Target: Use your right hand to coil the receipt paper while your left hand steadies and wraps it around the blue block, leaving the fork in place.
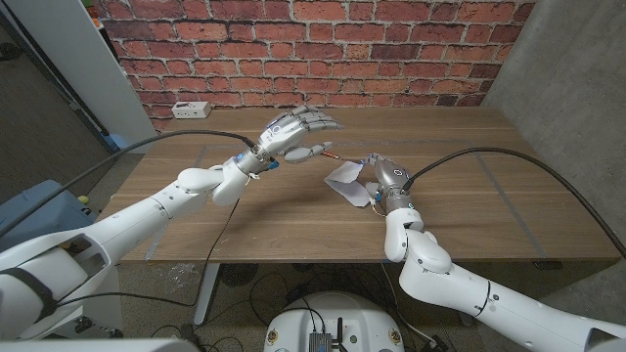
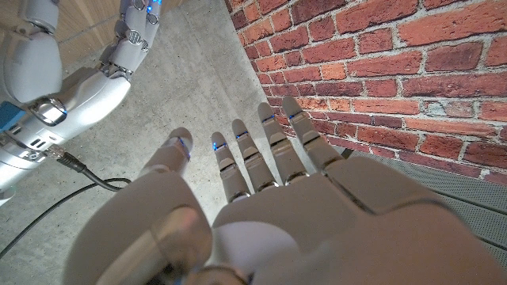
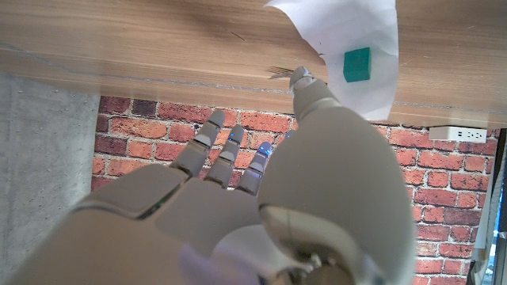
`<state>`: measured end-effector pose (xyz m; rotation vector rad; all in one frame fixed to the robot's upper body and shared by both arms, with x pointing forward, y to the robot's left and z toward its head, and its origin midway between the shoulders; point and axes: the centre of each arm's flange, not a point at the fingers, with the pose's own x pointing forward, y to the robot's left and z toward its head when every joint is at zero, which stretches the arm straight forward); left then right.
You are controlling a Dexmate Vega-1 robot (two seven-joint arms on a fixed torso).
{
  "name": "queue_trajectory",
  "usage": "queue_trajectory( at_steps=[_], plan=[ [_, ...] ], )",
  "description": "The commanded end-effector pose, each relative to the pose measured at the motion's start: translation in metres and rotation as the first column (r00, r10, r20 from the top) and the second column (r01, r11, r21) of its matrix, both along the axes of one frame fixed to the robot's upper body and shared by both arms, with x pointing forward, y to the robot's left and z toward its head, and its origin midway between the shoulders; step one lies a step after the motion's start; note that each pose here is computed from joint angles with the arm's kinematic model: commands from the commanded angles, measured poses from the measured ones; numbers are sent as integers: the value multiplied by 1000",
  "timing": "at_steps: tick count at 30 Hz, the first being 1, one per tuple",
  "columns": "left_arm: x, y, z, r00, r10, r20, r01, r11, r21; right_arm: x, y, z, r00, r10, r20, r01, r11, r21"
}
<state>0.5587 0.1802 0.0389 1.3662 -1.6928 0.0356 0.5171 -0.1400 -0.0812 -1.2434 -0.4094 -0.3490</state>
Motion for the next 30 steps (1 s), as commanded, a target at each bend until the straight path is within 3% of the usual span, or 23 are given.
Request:
queue_trajectory(
  at_steps=[1,7,15,26,30],
  plan=[
    [0,-3,1,1000,-2,-3,2,1000,11,-7,1,-7,999,27,45,-27,1000,6],
    [-1,-3,1,1000,-2,-22,2,1000,9,-1,12,-10,993,90,71,-89,996,-10],
    [-3,0,0,998,0,-56,1,1000,20,7,21,-15,985,118,126,-114,993,-40],
    [-3,1,1,997,3,-83,0,1000,31,7,29,-15,946,175,274,-160,984,-76],
    [-3,1,1,996,9,-84,-7,999,32,5,28,-14,945,159,287,-144,987,-72]
  ],
)
